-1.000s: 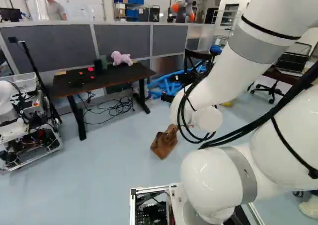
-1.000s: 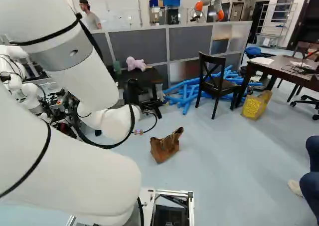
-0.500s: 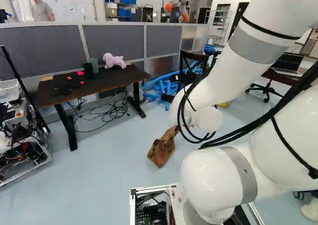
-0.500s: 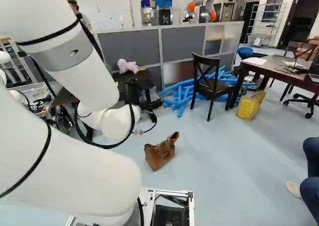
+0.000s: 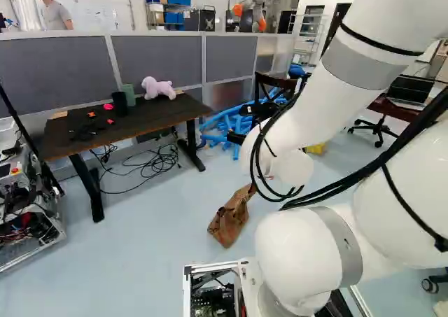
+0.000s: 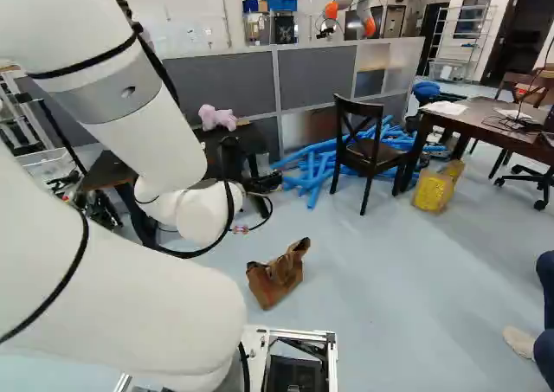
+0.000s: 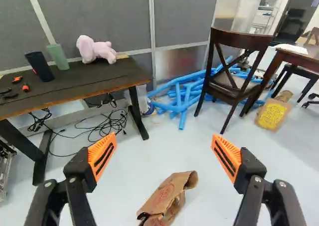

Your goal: Pick up the bag on the ground and place it on the table

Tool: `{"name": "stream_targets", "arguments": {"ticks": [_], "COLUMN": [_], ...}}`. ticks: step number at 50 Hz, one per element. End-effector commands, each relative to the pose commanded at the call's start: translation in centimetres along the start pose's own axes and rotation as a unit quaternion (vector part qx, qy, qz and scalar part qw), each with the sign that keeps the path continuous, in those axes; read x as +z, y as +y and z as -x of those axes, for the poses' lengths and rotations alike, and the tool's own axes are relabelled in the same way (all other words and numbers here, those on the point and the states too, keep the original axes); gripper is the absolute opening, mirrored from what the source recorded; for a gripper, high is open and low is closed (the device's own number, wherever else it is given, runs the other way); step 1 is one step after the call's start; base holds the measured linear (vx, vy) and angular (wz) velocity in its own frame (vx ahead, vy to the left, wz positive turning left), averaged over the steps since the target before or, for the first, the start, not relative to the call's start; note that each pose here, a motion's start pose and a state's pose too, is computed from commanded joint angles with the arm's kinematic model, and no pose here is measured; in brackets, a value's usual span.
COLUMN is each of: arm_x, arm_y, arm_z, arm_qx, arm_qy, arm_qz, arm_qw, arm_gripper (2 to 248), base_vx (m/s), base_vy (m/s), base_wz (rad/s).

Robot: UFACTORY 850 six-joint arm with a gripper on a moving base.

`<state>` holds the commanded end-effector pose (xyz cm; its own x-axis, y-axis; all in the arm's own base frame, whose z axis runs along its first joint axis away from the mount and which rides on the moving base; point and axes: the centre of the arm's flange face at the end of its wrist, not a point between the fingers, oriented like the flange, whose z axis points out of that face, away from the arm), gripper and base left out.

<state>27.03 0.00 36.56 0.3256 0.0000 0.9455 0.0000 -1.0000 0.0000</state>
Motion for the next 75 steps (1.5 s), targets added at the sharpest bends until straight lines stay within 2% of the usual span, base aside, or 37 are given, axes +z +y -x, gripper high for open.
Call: {"name": "stream_targets", "arguments": {"ticks": [8,19,37,55,75], "arm_x": [0.0,1.4,3.7,6.7,9.7], "arm_y": [0.0,0.0,0.0,0.0,0.0], "arm_z": [0.0,-0.7,-1.4,-0.7,0.8], "arm_qx": [0.0,0.0,0.0,0.0,0.0], "arm_qy": [0.0,-0.005,-0.027,-0.078,-0.136], "arm_qz": [0.0,0.0,0.0,0.0,0.0], "arm_qw": [1.0,1.0,0.9996,0.997,0.9907], "arm_gripper": [247,247,247,247,247], "base_vx": [0.123,0.027,-0.001,0.0,0.0], "base_vy": [0.0,-0.001,0.0,0.0,0.0], "base_wz": [-0.01,-0.003,0.0,0.0,0.0]}}
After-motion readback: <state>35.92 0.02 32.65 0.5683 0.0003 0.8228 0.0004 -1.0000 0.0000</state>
